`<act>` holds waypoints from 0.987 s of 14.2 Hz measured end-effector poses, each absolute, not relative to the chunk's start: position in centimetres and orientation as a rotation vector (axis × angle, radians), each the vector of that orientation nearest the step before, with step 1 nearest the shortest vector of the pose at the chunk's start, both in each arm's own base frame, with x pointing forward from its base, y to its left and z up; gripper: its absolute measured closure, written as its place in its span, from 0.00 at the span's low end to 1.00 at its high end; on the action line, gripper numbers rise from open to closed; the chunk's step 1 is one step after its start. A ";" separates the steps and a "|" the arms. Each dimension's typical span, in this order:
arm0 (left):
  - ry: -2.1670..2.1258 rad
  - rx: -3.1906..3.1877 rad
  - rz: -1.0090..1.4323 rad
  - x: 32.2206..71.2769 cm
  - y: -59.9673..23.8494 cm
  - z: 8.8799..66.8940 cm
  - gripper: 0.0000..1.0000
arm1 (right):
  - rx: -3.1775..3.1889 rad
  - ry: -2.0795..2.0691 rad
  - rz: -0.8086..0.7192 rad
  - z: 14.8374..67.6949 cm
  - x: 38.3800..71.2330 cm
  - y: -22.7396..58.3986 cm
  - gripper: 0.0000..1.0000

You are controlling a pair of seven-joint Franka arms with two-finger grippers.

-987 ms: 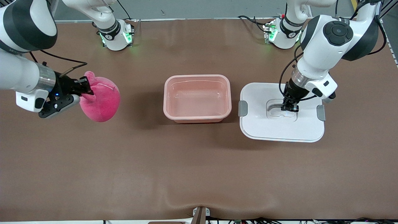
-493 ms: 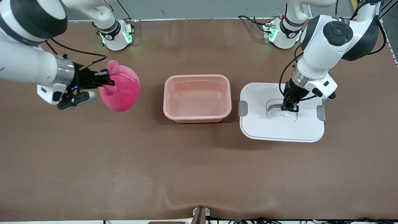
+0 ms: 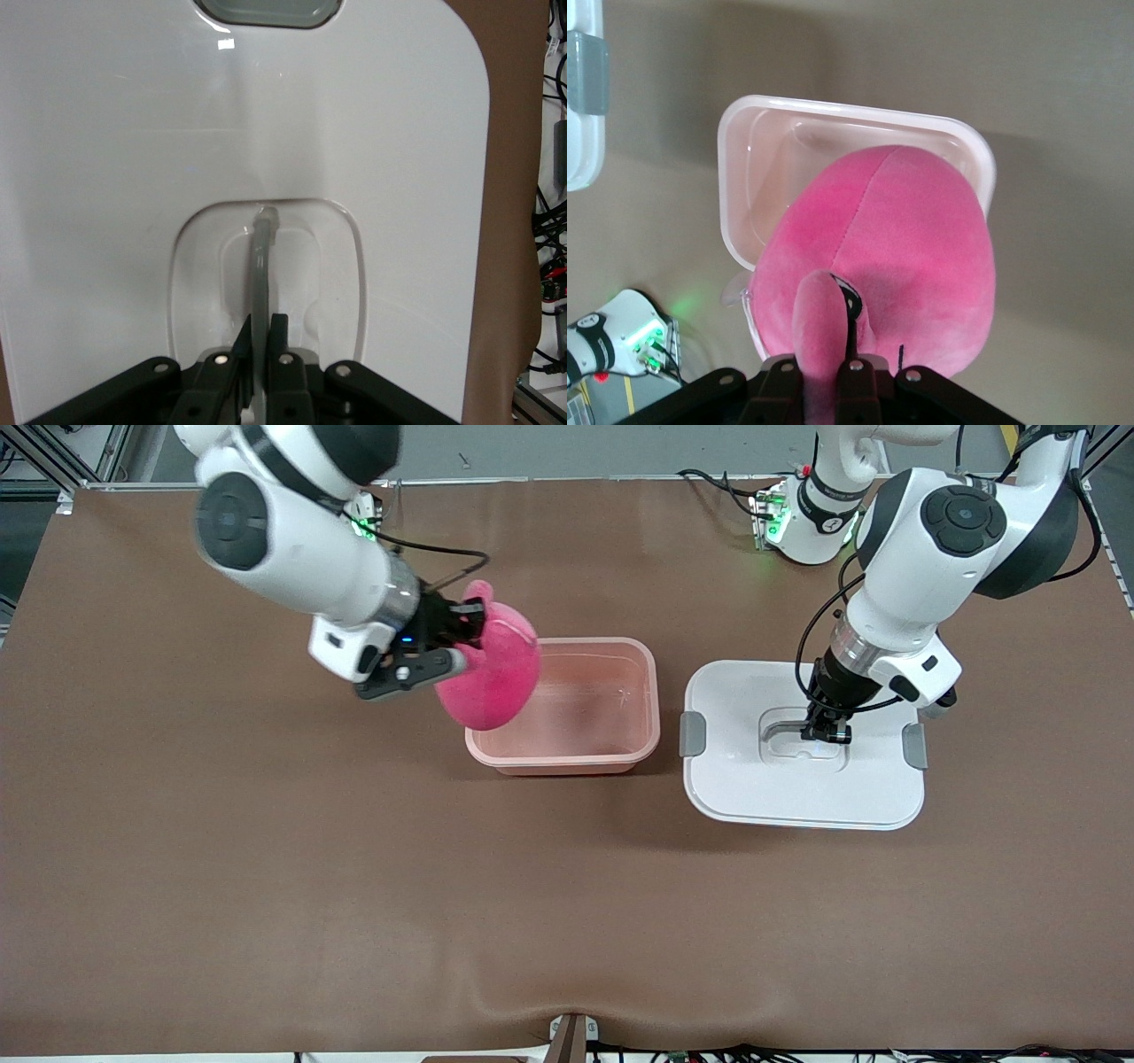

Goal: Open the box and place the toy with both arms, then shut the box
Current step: 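Carry the pink plush over the open pink container with the right gripper, then lower the plush into the container and open the right gripper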

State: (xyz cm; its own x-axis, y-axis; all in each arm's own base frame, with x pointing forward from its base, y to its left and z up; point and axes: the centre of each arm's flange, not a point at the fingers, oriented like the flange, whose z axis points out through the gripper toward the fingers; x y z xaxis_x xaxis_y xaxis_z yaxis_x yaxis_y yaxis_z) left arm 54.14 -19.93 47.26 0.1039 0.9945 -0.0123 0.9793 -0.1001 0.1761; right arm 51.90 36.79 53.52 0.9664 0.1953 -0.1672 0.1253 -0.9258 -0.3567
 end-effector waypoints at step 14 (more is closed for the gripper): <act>2.011 2.232 0.158 54.0 -19.9 46.9 0.93 | -2.838 -0.276 0.284 47.4 52.3 40.6 0.89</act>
